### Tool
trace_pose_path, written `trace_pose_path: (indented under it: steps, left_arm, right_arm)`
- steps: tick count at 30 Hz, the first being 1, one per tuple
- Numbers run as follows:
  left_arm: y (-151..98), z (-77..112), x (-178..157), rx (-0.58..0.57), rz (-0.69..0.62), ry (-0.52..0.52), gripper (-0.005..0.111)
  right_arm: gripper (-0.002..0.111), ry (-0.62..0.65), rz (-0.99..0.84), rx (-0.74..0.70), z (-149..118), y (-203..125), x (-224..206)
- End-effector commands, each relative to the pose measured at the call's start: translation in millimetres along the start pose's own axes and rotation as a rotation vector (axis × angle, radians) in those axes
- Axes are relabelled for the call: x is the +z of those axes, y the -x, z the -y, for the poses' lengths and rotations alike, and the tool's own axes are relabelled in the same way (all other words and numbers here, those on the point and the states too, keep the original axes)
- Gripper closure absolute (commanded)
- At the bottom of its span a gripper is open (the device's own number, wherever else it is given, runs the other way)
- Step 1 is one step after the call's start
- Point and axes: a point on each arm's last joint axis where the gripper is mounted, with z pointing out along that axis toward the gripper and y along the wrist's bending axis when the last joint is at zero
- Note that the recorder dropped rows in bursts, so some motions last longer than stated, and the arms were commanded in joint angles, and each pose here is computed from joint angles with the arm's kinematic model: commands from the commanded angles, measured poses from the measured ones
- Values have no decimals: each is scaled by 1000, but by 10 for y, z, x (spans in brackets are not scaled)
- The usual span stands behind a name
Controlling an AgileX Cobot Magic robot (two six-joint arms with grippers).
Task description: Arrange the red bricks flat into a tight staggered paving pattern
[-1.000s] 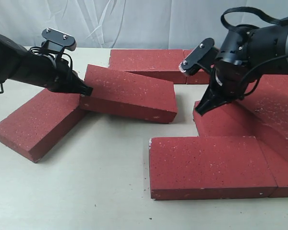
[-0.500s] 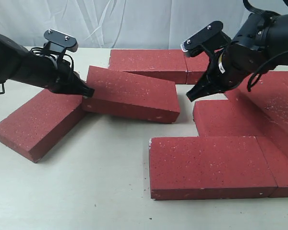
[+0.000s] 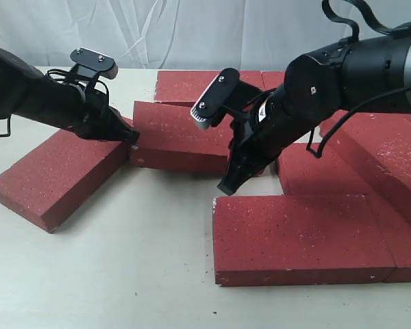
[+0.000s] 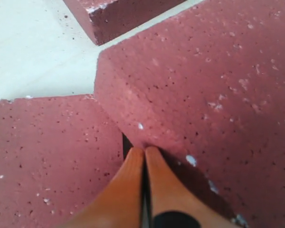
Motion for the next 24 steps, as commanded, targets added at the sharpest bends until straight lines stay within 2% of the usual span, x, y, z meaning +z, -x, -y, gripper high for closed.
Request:
trace_pose_path:
  steps: [1,4,7,10,11,12,14,15,18,19,21,24]
  left_arm:
    - [54,-16,-7,2,25,32,107]
    - [61,-43,-8,11,33,62,107]
    - [93,-222,-94,17,68,166,107]
    - [112,-364,-232,-30,94,188,107]
    - [86,-384,-251,-55,81,149,107]
    - [52,-332,-244,-74,51,66,107]
    - [0,-187,-280,-17,-21,-88,107]
    - [7,-155,-334,38,-45,-113,107]
    - [15,-157,-544,-26,-115,-43,107]
    - [-41,-107,-572,-9,-186,-84,107]
    - [-118,-26,-489,34,-255,-162,107]
    - [-172,-13,-275,19,-265,-163,107]
  right_arm:
    - [109,11,17,-24,-1,15,3]
    - [109,10,16,-27,0,15,3]
    - [109,0,-19,-67,21,-22,2]
    - [109,-23,-13,-48,112,-53,-1]
    - [109,-46,9,-4,179,-58,-17]
    - [109,-64,30,37,229,-58,-28]
    - [109,-70,42,94,270,-60,-37]
    - [109,-63,30,94,264,-69,-37]
    - [109,-56,21,97,257,-77,-37]
    - [109,-57,28,103,258,-71,-37]
    - [109,-48,47,134,252,-54,-37]
    - [109,-45,58,149,250,-44,-37]
